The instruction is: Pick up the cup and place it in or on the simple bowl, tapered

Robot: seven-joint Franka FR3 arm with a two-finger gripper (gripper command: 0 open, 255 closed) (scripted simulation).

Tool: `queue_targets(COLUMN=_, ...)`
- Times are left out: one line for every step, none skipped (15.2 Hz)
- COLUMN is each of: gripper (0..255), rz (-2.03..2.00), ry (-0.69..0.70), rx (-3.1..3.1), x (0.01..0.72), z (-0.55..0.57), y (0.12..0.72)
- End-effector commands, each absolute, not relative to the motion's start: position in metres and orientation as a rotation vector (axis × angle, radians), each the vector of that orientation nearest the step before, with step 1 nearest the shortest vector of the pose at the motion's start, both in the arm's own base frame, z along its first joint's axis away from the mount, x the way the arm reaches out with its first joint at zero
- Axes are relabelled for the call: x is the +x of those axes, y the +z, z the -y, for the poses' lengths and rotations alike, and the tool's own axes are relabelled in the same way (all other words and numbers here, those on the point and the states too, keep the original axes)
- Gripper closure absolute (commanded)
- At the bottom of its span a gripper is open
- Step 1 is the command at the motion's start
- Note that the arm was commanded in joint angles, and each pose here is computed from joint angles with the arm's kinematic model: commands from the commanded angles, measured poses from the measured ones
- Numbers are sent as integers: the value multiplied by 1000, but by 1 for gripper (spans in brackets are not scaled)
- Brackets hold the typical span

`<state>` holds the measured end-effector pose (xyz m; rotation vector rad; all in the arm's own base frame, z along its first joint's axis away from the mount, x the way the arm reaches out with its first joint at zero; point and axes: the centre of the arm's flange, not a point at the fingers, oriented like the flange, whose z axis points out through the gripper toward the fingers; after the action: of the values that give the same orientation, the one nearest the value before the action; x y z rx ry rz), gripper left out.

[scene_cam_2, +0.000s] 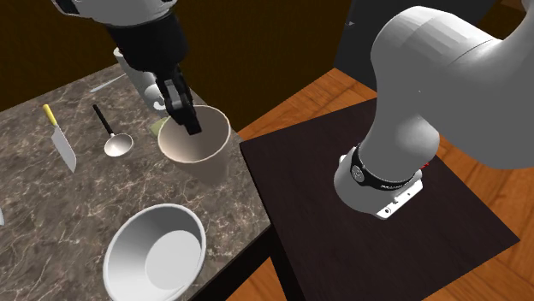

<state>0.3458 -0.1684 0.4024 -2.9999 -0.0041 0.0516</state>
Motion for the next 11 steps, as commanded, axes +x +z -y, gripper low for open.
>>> queue_targets(gripper=255, rz=4, ry=52, rx=-2999, x=366, z=159, y=409)
queue_targets(gripper=255, rz=4, ry=52, rx=-2999, x=377, z=153, y=412)
queue_targets(gripper=255, rz=4, ry=52, rx=-2999, x=389, z=147, y=415)
queue_targets(gripper=255, rz=4, ry=52, rx=-2999, x=400, z=141, y=418)
queue_targets(gripper=255, rz=4, ry=52, rx=-2999, x=412, z=135, y=421)
queue_targets(gripper=255, rz=4, ry=52, rx=-2999, x=423, z=129, y=424)
queue_targets(gripper=255, rz=4, ry=52, rx=-2999, x=434, z=123, y=426)
queue_targets(gripper=255, rz=4, ry=52, rx=-2999, x=446, z=117, y=429)
queue_targets(gripper=255, rz=4, ry=52, rx=-2999, x=457, z=111, y=432)
queue_targets(gripper=255, rz=4, ry=52, rx=-2999, x=469, z=105, y=435)
queue_targets(gripper=255, rz=4, ry=52, rx=-2999, x=480, z=100, y=438)
